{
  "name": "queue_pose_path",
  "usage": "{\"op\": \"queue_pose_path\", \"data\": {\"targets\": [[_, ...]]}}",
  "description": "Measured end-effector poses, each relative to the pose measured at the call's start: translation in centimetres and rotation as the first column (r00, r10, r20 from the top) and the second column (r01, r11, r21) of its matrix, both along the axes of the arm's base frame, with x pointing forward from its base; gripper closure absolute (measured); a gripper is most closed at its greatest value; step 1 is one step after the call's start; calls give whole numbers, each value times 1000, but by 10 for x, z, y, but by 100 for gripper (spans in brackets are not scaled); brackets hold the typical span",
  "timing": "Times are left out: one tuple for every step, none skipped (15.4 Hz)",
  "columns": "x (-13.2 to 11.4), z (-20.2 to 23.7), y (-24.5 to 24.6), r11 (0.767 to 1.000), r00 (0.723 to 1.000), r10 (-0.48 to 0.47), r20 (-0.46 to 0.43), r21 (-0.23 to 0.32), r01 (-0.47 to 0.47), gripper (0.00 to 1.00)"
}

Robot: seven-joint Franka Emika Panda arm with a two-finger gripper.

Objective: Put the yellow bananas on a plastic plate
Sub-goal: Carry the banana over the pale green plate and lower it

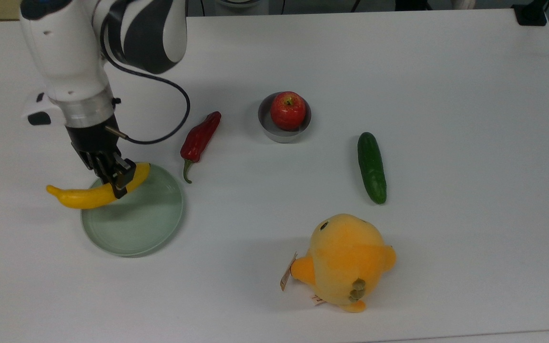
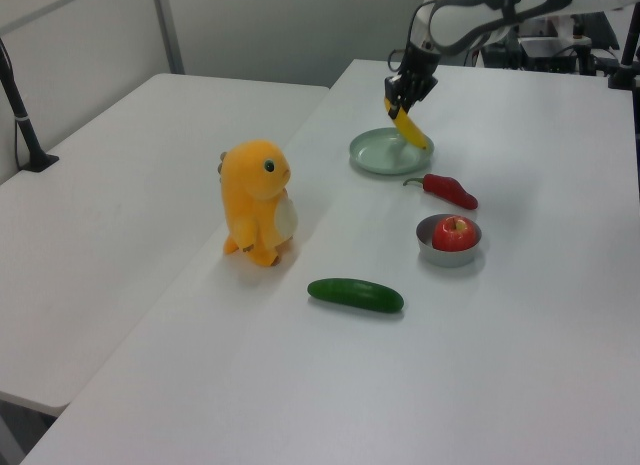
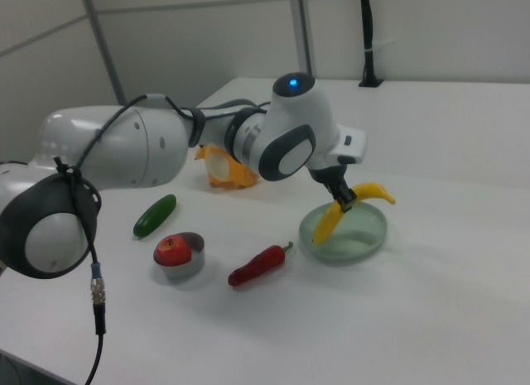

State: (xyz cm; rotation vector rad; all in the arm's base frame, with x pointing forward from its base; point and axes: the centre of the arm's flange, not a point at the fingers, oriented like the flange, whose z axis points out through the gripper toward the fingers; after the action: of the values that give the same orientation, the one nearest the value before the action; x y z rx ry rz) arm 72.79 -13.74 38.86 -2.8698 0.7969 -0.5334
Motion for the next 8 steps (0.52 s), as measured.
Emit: {"op": "queue_pose_path", "data": {"targets": [[3,-6,2,1000,1000,-1,5,0,1,71],[5,-11,4,1000,1000,-4,16,-1,4,71],[7,-14,6,1000,1000,-5,26,-1,5,71],[8,-16,9,1000,1000,-4,31,0,4,71],[9,-19,11,1000,1000,-1,29,2,1,70],[10,-22,13,1000,1000,1,25,4,-1,70],[10,-25,14,1000,1000,2,22,5,-2,68],[10,-27,14,1000,1000,3,21,6,-3,67]]}}
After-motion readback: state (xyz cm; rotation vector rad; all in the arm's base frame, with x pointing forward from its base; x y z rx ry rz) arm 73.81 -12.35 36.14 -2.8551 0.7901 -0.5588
